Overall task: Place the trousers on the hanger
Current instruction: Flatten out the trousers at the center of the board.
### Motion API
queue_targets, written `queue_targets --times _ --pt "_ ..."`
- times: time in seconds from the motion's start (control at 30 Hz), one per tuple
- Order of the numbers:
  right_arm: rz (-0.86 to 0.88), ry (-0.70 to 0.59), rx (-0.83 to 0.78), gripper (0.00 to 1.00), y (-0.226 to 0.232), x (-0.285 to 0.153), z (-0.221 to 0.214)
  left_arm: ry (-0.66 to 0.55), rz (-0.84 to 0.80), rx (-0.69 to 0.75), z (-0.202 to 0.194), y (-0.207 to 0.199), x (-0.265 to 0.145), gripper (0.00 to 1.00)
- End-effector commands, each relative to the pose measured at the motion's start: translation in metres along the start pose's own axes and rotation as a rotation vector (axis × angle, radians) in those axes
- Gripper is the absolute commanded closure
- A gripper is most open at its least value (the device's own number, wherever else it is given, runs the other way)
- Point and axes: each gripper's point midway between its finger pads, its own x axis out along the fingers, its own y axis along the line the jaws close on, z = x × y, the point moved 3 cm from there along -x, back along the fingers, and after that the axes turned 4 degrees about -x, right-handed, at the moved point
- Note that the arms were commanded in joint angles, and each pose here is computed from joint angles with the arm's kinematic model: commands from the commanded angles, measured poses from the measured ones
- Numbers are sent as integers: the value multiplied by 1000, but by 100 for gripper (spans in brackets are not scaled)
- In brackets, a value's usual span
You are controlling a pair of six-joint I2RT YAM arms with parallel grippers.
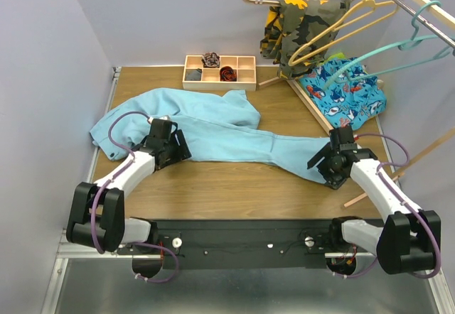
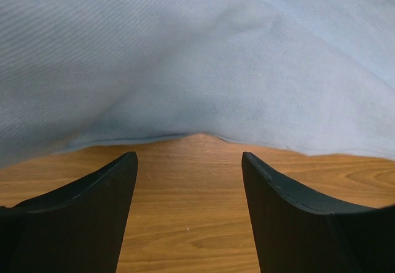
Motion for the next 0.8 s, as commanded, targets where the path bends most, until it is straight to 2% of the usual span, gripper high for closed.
queue_targets --times 0.0,0.4,0.5,0.6,0.67,0.77 --pt "-79 -5 59 14 -22 7 -9 -38 52 8 12 3 9 23" --pt "-96 -30 129 14 -33 9 -13 1 92 31 6 12 34 23" --pt "-96 -50 132 13 -32 8 -10 2 107 37 6 14 38 26" --pt "-90 -65 138 14 -32 6 -7 -2 114 35 7 15 41 35" --pt "-91 -69 141 14 -32 6 -7 2 122 38 6 16 42 45" --pt "-94 -77 147 14 -34 6 -7 6 127 46 5 18 43 70"
